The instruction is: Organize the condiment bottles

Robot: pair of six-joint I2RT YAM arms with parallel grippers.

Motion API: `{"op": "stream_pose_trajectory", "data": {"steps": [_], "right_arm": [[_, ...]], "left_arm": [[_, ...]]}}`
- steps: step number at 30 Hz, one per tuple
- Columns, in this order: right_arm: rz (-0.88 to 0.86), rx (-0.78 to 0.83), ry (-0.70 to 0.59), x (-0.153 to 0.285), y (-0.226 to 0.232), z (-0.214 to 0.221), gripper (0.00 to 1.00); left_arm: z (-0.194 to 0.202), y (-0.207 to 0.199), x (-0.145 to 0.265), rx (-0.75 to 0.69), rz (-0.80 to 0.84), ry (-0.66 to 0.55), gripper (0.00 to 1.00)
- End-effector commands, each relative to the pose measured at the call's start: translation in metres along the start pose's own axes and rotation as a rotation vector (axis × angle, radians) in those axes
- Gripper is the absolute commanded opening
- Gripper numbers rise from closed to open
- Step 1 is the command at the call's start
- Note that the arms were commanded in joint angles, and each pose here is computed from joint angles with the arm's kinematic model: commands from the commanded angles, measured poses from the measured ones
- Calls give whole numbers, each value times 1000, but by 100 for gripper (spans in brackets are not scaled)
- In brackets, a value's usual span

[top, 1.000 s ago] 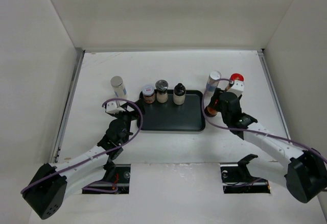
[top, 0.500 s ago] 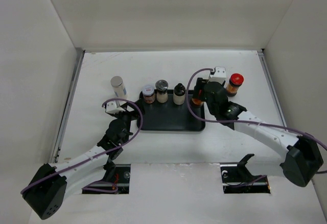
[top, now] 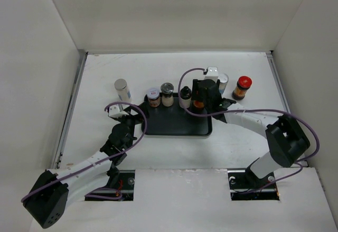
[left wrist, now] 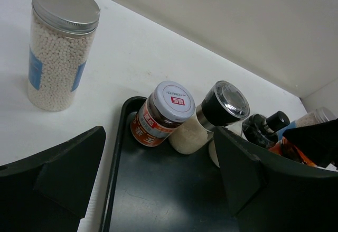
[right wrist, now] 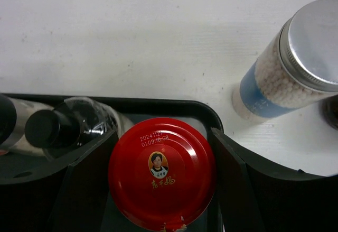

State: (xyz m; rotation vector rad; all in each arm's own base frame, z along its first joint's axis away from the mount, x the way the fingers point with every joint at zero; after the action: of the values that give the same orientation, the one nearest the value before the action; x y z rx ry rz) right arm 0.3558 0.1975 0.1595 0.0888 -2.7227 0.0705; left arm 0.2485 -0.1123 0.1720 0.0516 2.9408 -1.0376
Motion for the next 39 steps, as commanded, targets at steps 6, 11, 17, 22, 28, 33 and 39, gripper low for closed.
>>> {"op": "stream_pose_trajectory", "data": {"steps": [6, 11, 17, 22, 28, 33, 39], "right_arm": [[-16, -117, -222, -14, 4, -65, 46], [-18, -118, -222, -21, 6, -59, 64], [-31, -161, -288, 10, -2, -87, 100], [-40, -257, -385, 69, -25, -97, 100], [-196, -351, -388, 124, -15, -46, 100], [-287, -303, -312, 133, 5, 0, 45], [-390, -284, -305, 134, 19, 13, 62]], "left_arm": [[-7, -1, -3, 31, 3, -34, 84], [-8, 0, -3, 27, -6, -40, 84], [-23, -8, -5, 22, -35, -56, 86], [-47, -21, -16, -13, -121, -71, 93], [-82, -16, -43, -128, -310, -36, 97], [-78, 17, -76, -182, -435, 58, 97], [-65, 38, -100, -252, -502, 127, 97]]}}
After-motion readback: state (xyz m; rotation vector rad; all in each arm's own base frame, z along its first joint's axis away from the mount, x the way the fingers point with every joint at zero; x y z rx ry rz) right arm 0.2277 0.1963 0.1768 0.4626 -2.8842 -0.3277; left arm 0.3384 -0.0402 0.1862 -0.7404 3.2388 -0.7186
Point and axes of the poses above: each gripper's point midway between its finger pads, its own x axis back along the fingers, its own y axis along the line the jaws close on, z = x × y, the point moved 4 cm from there along x, back along the fingers, and after that the axes turned 7 degrees about x, right-handed, at the moved point
